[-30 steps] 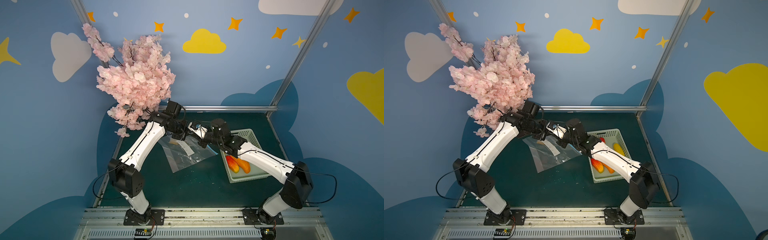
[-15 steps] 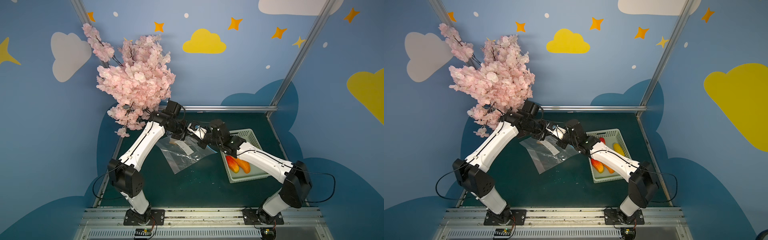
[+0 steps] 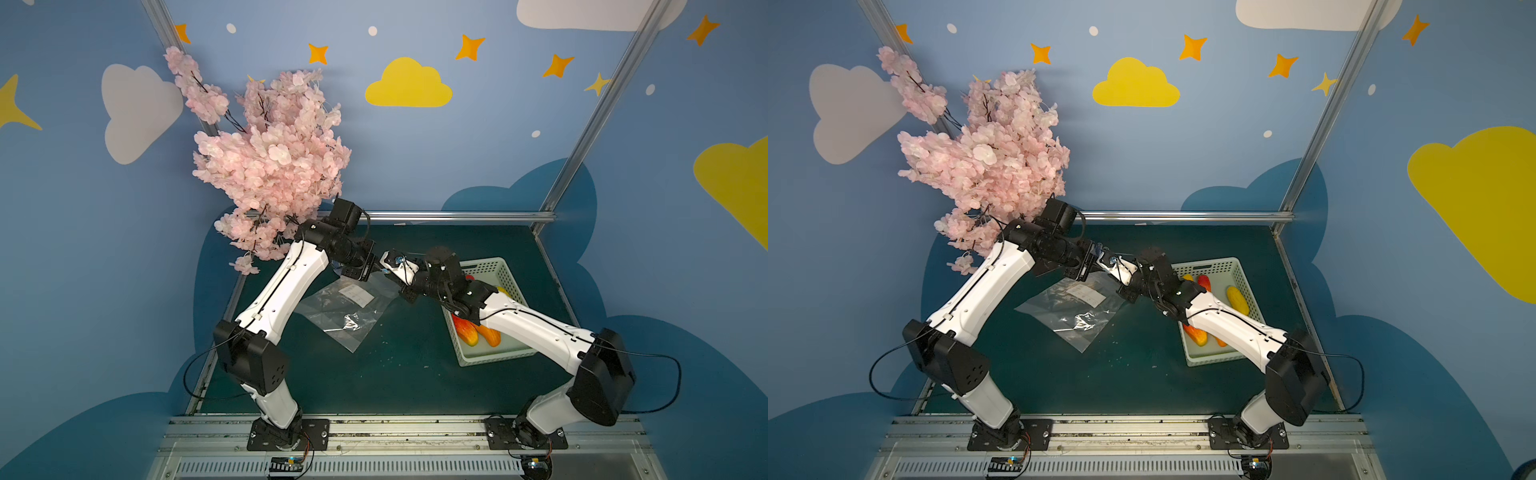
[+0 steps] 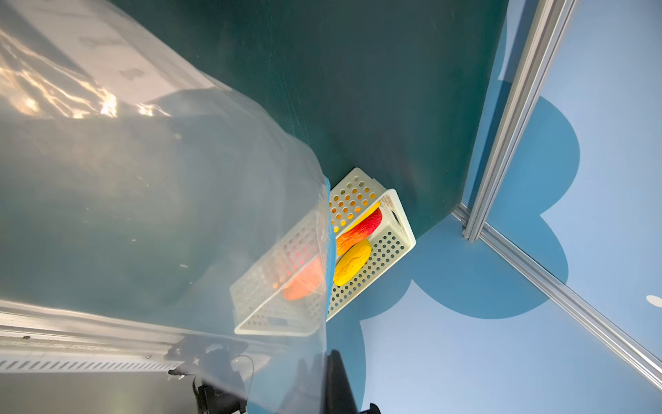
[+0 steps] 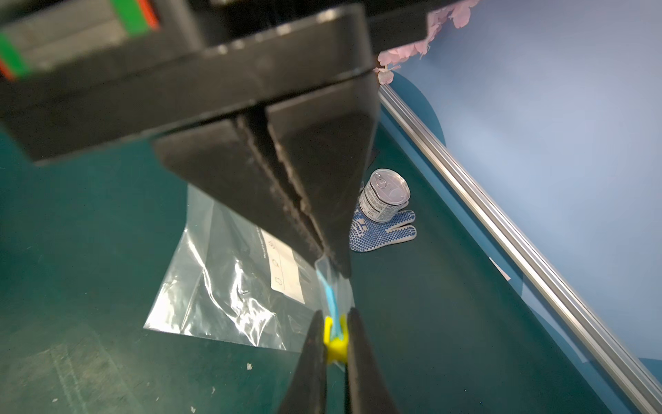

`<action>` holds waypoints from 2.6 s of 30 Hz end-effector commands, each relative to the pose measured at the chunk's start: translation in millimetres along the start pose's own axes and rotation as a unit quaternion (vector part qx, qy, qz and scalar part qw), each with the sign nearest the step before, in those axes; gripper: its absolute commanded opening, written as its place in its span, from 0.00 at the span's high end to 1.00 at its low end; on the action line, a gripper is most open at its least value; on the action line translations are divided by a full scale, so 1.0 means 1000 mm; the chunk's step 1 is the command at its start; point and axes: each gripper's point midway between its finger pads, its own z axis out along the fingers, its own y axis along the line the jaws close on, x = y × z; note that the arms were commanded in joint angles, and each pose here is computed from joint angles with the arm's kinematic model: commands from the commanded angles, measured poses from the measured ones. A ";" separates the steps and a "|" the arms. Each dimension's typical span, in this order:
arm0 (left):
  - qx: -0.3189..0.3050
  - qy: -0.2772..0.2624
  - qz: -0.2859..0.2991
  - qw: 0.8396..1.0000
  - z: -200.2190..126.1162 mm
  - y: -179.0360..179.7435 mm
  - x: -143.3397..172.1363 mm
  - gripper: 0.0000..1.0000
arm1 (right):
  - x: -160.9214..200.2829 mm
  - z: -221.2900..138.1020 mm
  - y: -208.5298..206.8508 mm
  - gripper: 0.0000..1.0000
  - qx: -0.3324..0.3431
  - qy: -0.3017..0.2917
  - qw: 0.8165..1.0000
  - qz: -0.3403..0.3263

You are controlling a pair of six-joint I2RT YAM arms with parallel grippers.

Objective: Place the mango in a zip-top bag and seal the zipper
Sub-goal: Unzip the zipper on the zipper food storage bag.

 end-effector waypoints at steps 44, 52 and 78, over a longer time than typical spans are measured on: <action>0.005 0.029 -0.053 0.998 0.006 0.001 0.013 0.89 | -0.009 0.011 -0.001 1.00 0.007 0.009 1.000 -0.020; -0.003 0.025 -0.055 0.998 0.008 0.007 0.011 0.91 | -0.010 0.011 0.000 1.00 0.009 0.007 1.000 -0.021; 0.070 0.027 -0.014 0.997 -0.017 -0.017 -0.003 0.97 | 0.038 0.010 -0.006 1.00 0.020 0.054 0.998 -0.016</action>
